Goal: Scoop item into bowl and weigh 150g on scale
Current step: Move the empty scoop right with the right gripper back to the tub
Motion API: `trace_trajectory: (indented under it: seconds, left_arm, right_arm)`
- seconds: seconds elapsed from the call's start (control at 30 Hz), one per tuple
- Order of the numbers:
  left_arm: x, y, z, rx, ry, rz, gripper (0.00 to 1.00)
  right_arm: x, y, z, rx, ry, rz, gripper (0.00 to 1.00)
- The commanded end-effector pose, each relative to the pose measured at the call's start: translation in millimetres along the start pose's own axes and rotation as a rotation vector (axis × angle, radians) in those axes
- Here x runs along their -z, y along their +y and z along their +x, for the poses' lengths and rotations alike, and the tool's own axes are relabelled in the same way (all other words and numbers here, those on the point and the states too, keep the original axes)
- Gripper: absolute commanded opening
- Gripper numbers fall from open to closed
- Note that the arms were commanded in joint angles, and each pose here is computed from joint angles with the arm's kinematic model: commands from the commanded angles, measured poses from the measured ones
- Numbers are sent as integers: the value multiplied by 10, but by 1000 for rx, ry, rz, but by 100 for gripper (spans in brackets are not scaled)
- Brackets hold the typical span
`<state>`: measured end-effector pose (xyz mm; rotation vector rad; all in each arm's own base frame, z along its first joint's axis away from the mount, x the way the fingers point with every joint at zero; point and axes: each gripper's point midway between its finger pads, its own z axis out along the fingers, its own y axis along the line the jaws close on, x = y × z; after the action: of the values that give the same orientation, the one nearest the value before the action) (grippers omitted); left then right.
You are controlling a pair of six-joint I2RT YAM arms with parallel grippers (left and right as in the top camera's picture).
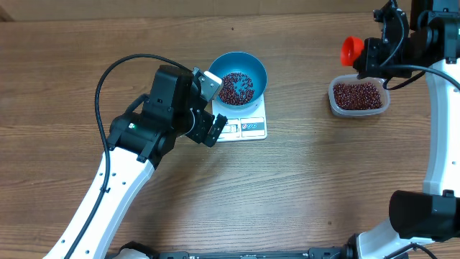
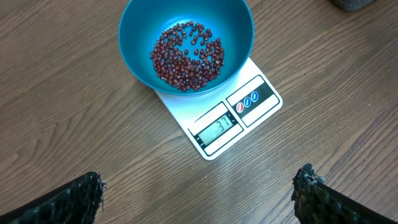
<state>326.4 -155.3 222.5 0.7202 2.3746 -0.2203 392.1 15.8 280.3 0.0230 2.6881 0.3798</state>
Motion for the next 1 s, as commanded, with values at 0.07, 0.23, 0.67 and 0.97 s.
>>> trace_trajectory:
  seconds: [0.07,0.23,0.67,0.97]
  left_arm:
    - [-41,-19,23,12,10,12,100]
    - [-43,-19,24,12,11,12,100]
    - [-43,-19,24,12,11,12,100]
    - [-41,-19,23,12,11,12,99]
  right_arm:
    - [42,31,-48,7,-20,-9,4]
    - [41,29,10,1,3,-8,4]
    - [42,8,28,6,10,4,4]
    - [34,-81,101,-8,40,44,4]
